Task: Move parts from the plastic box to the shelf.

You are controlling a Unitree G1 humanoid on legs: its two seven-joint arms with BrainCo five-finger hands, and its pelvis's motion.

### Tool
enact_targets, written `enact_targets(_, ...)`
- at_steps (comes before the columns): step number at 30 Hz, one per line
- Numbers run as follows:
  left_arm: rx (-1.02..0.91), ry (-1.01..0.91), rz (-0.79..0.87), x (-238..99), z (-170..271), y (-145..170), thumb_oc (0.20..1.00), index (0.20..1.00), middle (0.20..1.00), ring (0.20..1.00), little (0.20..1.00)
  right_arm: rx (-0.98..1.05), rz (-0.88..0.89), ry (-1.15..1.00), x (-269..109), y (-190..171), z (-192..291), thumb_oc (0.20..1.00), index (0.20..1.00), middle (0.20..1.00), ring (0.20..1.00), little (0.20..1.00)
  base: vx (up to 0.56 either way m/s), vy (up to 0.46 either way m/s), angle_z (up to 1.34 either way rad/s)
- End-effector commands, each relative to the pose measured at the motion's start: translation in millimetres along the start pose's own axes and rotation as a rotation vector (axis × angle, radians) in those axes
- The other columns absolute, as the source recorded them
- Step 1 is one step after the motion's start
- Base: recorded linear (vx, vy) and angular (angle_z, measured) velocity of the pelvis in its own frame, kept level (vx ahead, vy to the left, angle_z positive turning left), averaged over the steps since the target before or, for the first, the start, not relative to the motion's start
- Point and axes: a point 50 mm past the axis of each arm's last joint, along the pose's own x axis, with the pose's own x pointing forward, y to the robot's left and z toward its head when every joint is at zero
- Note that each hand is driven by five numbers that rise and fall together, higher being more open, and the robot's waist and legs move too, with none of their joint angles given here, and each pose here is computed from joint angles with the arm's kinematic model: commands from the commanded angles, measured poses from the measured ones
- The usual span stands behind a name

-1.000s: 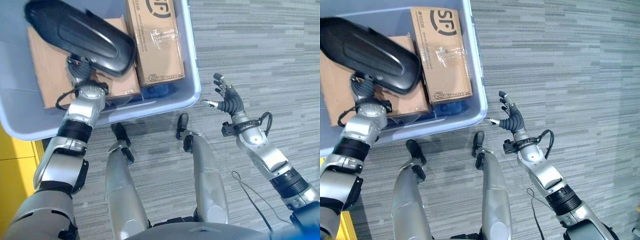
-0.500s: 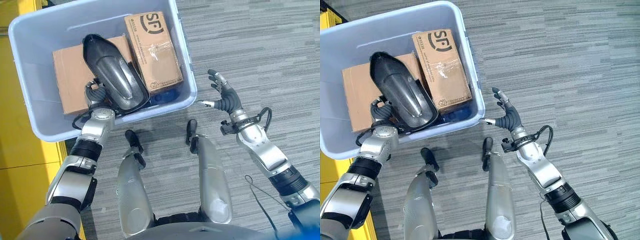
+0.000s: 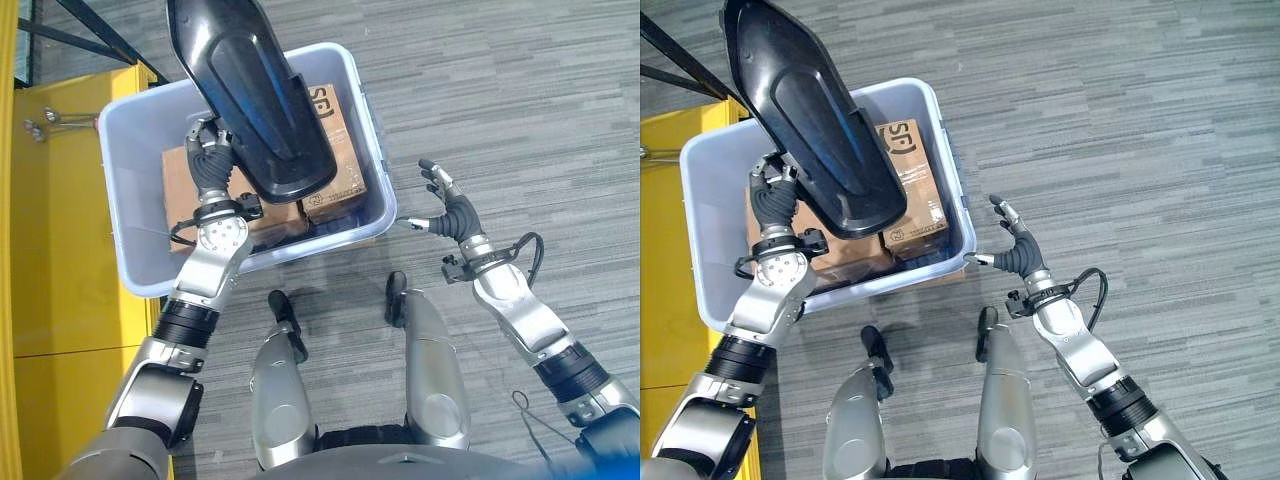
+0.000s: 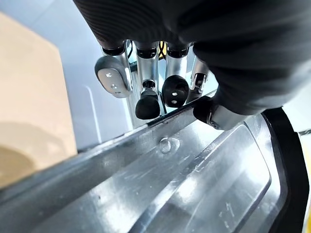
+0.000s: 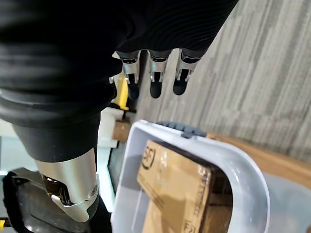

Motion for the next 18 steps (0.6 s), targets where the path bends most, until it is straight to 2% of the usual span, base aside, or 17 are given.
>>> enact_targets(1, -0.168, -0.208, -0.009, 4, 41, -2, 0.200, 0.200, 0.200, 0.200, 0.200, 0.061, -0.017, -0.149, 6, 7, 22, 1.000, 1.000, 1.000, 1.000, 1.000, 0.01, -0.039, 0.05)
enact_targets(6, -0.279, -0.161, -0.043, -11, 29, -21, 0.200, 0.200, 0.200, 0.200, 0.200, 0.060, -0.004, -0.131, 5, 10, 17, 1.000, 1.000, 1.000, 1.000, 1.000, 0.07, -0.001, -0.02)
enact_targets(13, -0.556, -0.051, -0.158, -21, 20, -52, 0.200, 0.200, 0.200, 0.200, 0.200, 0.064, 0.024, -0.116, 1, 13, 9, 1.000, 1.000, 1.000, 1.000, 1.000, 0.07, -0.022, -0.07)
enact_targets(18, -0.556, -0.092, -0.200, -26, 27, -59, 0.200, 0.200, 0.200, 0.200, 0.200, 0.081, 0.033, -0.109, -2, 14, 7, 1.000, 1.000, 1.000, 1.000, 1.000, 0.04, -0.066, -0.10)
